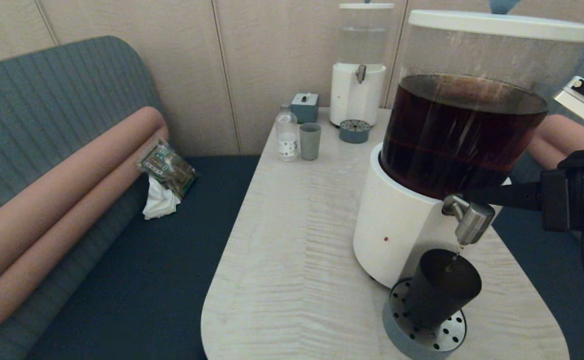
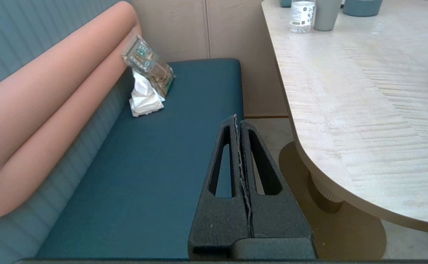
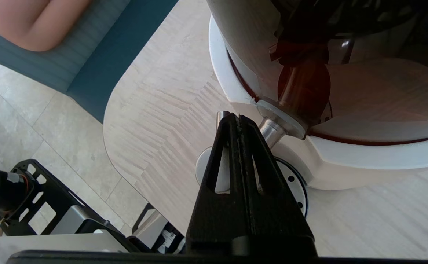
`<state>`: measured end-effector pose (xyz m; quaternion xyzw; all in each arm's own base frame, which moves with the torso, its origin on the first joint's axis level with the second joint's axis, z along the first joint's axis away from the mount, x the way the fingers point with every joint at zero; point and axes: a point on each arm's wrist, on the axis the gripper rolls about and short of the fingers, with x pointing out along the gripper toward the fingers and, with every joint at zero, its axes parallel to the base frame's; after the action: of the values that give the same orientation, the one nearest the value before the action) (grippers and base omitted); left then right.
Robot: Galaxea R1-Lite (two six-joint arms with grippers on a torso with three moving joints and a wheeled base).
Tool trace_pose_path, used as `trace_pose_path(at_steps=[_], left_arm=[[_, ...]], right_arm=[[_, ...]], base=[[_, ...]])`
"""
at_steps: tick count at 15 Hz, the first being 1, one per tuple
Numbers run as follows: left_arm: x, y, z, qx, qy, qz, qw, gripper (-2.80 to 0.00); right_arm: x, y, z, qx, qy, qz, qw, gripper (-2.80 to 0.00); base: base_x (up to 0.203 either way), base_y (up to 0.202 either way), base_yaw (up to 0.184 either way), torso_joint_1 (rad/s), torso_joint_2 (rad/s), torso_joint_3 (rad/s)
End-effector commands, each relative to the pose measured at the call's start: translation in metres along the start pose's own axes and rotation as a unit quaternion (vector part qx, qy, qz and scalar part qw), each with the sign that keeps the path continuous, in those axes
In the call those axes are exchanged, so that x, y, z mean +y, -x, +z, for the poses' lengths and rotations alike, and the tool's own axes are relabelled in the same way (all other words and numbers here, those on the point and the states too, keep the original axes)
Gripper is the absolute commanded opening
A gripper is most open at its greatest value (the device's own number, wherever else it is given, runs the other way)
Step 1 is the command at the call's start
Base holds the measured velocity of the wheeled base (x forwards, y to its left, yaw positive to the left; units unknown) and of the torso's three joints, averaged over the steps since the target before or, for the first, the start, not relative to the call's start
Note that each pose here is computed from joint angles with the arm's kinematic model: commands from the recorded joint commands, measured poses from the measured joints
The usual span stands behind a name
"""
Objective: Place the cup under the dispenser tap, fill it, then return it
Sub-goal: Turn on the faucet
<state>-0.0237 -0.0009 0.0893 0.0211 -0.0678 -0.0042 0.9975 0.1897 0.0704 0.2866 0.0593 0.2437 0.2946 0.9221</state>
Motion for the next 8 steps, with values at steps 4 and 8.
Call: trace_pose_path(at_steps=[4, 8], left_arm=[[0.000, -0.002, -0.011, 0.019, 0.000, -0.001, 0.9998, -2.80], [0.000, -0.002, -0.011, 0.019, 0.000, -0.001, 0.9998, -2.80]], right_arm=[[-0.005, 0.008, -0.001, -0.010, -0.006, -0.013, 1.000, -2.80], [-0.011, 0.022, -0.002, -0.027, -0.014, -0.037, 0.999, -2.80]], base=[[0.000, 0.000, 0.000, 0.000, 0.00, 0.000], [0.000, 0.000, 0.000, 0.000, 0.00, 0.000]])
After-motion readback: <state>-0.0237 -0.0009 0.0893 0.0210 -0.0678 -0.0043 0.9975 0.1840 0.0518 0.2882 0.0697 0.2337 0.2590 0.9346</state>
